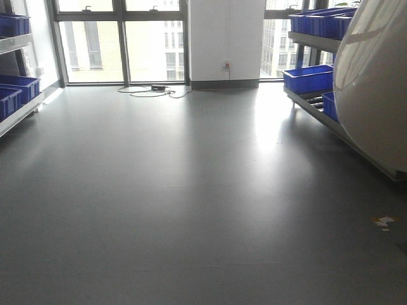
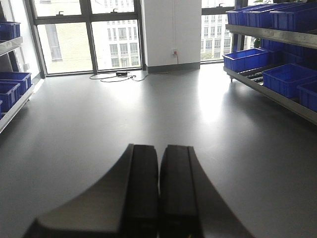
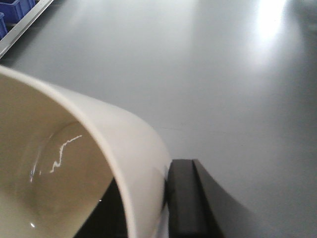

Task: Move white bin to right shelf second layer
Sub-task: 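Drive toward the windows carrying the white bin, then continue driving along the window wall holding the bin, then turn the base toward the rack with blue bins and roller shelves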

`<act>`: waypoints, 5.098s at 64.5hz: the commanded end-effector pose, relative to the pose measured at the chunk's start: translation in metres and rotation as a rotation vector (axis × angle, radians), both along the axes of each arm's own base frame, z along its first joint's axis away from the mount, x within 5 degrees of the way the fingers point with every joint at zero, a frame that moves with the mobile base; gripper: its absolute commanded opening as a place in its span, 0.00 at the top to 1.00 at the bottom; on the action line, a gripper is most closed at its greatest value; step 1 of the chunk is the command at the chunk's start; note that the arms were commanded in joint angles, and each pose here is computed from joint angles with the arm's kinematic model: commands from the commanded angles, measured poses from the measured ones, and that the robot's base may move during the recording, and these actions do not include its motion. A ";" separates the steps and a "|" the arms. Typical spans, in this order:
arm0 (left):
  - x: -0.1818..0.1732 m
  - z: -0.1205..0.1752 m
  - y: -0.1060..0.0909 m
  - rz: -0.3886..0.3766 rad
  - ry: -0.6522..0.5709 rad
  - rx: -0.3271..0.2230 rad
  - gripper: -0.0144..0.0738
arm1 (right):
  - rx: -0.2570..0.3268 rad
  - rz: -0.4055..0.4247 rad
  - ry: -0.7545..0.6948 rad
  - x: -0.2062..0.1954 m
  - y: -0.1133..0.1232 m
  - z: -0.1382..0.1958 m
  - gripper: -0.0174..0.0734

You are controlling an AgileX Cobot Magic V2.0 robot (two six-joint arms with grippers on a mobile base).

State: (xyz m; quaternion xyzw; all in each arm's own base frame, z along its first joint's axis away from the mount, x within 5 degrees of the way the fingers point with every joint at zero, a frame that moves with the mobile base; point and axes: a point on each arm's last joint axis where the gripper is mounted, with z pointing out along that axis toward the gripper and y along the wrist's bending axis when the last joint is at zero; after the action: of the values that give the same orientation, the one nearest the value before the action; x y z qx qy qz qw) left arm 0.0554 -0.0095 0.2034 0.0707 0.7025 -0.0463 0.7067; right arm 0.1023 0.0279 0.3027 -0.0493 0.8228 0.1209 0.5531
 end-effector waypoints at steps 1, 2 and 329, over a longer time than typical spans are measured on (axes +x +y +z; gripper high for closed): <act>0.000 -0.004 0.001 0.006 -0.059 -0.019 0.74 | 0.031 -0.011 -0.121 0.003 0.000 0.019 0.74; 0.000 -0.004 0.001 0.006 -0.059 -0.019 0.74 | 0.031 -0.011 -0.121 0.003 0.000 0.019 0.74; 0.000 -0.004 0.001 0.006 -0.059 -0.019 0.74 | 0.031 -0.011 -0.121 0.003 0.000 0.019 0.74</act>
State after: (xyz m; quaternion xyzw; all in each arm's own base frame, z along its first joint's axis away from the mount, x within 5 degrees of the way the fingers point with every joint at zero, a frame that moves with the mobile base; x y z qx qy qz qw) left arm 0.0554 -0.0095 0.2034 0.0707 0.7025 -0.0463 0.7067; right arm 0.1023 0.0279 0.3027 -0.0493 0.8228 0.1209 0.5531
